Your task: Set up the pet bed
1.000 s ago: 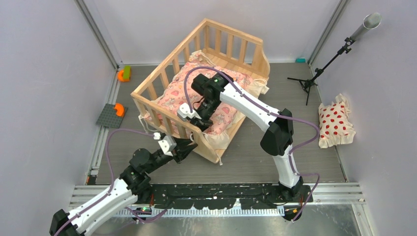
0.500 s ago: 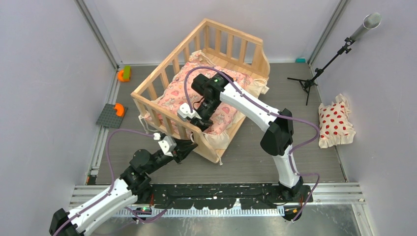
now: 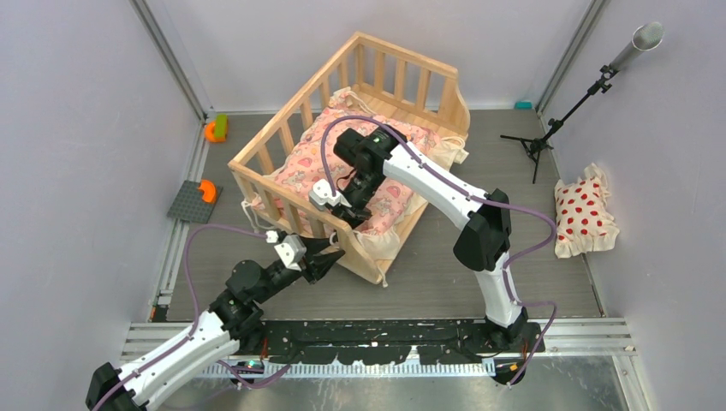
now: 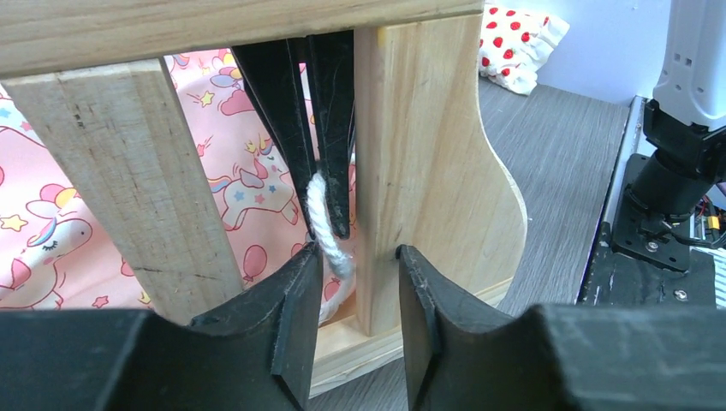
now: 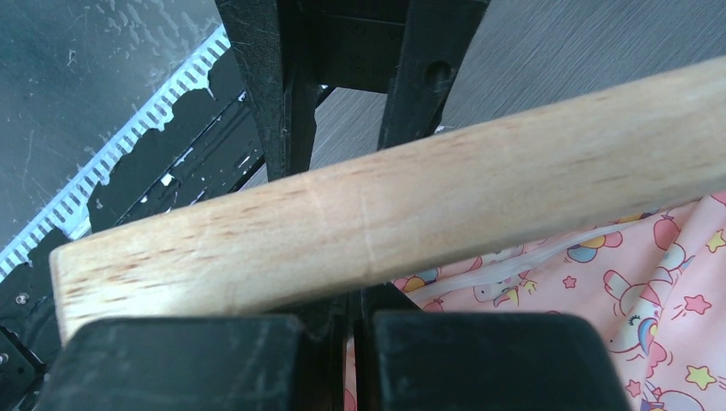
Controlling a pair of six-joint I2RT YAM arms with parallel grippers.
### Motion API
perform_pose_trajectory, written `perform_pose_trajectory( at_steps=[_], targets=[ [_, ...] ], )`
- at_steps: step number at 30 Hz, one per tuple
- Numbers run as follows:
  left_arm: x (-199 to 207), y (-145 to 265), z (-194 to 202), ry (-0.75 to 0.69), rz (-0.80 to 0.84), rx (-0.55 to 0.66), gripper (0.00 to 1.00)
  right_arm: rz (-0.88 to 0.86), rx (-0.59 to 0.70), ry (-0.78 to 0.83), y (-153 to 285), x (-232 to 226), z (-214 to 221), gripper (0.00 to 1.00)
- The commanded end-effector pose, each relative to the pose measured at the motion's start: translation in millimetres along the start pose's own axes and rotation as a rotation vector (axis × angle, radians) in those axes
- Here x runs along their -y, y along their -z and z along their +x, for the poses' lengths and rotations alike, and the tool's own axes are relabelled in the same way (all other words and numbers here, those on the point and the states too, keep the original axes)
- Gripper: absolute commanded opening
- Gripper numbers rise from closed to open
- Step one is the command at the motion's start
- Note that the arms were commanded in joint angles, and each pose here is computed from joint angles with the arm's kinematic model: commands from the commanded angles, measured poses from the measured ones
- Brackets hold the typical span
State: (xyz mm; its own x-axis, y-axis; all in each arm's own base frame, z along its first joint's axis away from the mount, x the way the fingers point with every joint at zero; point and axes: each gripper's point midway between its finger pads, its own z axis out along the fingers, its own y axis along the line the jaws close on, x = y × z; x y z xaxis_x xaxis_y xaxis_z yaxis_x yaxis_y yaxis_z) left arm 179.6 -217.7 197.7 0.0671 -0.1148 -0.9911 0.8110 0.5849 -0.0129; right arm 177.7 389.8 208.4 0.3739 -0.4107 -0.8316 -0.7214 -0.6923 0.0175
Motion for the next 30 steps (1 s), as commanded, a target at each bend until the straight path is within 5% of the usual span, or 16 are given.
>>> perform_pose_trajectory(
  at_steps=[1,17,26,30],
  targets=[
    [-87,16,-45,-0.092,-0.461,0.139,0.33,-0.266,-0.045,-0.158,-42,-71,-11,0.01],
    [-67,8,-71,-0.106,-0.347,0.214,0.28,-0.272,-0.049,-0.174,-45,-70,-9,0.01],
    [-72,12,-75,-0.102,-0.382,0.227,0.04,-0.272,-0.05,-0.178,-45,-70,-9,0.01],
    [-82,15,-74,-0.095,-0.438,0.224,0.0,-0.273,-0.049,-0.179,-45,-71,-9,0.01]
  ],
)
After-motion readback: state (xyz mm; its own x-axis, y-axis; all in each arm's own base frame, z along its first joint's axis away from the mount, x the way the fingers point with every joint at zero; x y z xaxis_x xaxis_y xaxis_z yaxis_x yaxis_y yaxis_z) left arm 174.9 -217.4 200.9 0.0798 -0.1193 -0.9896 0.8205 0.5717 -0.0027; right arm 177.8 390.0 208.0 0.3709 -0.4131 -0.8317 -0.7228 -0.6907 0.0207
